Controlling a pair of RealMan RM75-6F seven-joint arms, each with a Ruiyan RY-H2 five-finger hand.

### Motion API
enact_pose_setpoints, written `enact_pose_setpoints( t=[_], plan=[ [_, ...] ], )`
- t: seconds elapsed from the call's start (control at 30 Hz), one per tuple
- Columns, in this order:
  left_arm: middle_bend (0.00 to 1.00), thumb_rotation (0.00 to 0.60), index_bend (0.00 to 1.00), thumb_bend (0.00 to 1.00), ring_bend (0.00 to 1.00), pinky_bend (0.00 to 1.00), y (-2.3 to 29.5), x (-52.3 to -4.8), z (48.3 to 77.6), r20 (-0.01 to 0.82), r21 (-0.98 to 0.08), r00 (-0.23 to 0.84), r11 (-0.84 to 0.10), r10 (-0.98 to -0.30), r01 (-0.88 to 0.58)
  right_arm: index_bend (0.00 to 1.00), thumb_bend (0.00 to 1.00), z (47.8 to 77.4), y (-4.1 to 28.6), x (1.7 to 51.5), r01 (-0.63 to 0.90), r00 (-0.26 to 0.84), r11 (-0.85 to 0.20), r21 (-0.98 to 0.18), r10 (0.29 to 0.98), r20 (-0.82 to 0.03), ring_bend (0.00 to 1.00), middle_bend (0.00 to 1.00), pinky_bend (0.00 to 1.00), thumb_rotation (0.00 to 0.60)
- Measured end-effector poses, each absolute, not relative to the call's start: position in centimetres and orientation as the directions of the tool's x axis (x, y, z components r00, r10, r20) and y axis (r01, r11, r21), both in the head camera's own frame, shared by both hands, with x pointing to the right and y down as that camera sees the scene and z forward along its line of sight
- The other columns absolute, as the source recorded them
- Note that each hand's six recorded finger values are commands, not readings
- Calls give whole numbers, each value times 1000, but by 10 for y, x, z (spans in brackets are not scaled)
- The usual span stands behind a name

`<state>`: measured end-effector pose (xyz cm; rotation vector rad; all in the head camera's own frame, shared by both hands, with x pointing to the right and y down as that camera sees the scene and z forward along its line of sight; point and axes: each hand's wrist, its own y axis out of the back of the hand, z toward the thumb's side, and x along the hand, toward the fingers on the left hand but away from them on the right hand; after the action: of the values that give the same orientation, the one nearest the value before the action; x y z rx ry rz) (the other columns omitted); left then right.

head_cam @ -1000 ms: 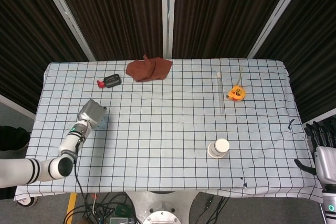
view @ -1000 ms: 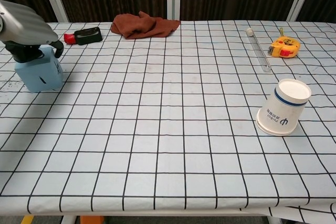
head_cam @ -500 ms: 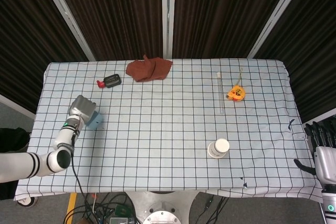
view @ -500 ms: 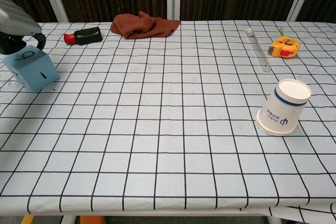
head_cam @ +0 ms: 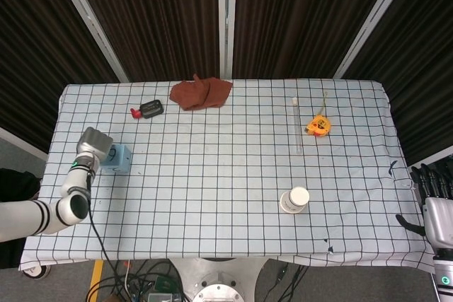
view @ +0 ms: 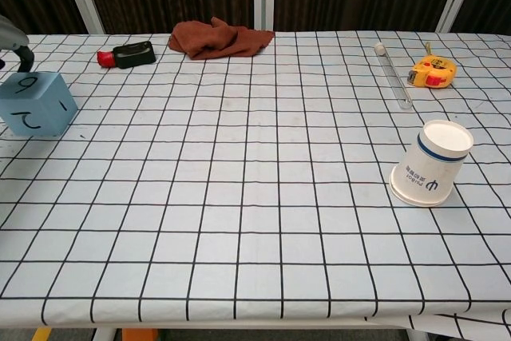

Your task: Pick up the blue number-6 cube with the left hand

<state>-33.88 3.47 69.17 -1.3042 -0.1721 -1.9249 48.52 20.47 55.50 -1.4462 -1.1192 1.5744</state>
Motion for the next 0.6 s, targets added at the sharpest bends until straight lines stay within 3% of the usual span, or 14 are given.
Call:
enact_pose_setpoints(
  t=[0.13, 0.27, 0.33, 0.4, 0.47, 0.5, 0.53, 0.6],
  plan=[
    [866, 600, 154, 730, 917, 952, 32, -338, 685, 826, -332, -148, -681, -544, 653, 0, 54, 554, 204, 485, 52, -118, -367, -929, 921, -371, 0, 0, 0, 600],
    [835, 600, 136, 719, 893, 930, 28, -335, 671, 793, -414, -109, -661, -600, 626, 0, 56, 551, 204, 485, 56, -116, -360, -931, 924, -364, 0, 0, 0, 600],
    [779, 600, 136, 640, 849, 888, 27, -335, 664, 764, -467, -80, -634, -641, 617, 0, 56, 549, 203, 485, 60, -115, -356, -933, 926, -361, 0, 0, 0, 600],
    [701, 600, 136, 460, 777, 832, 28, -337, 654, 712, -549, -33, -584, -702, 598, 0, 55, 549, 202, 483, 62, -111, -354, -933, 927, -359, 0, 0, 0, 600],
    [582, 600, 136, 242, 628, 751, 31, -340, 641, 636, -650, 29, -516, -771, 557, 0, 55, 549, 201, 482, 62, -104, -354, -933, 928, -359, 0, 0, 0, 600],
    [463, 600, 134, 117, 482, 659, 35, -342, 635, 598, -698, 57, -484, -800, 528, 0, 54, 549, 201, 480, 61, -99, -353, -933, 928, -358, 0, 0, 0, 600],
    [385, 600, 131, 66, 389, 589, 40, -346, 628, 555, -746, 84, -451, -827, 490, 0, 48, 549, 201, 479, 61, -94, -352, -934, 930, -357, 0, 0, 0, 600],
    [131, 600, 115, 2, 111, 312, 59, -360, 610, 454, -845, 129, -380, -882, 377, 0, 21, 548, 200, 475, 59, -78, -345, -937, 934, -348, 0, 0, 0, 600]
  ],
)
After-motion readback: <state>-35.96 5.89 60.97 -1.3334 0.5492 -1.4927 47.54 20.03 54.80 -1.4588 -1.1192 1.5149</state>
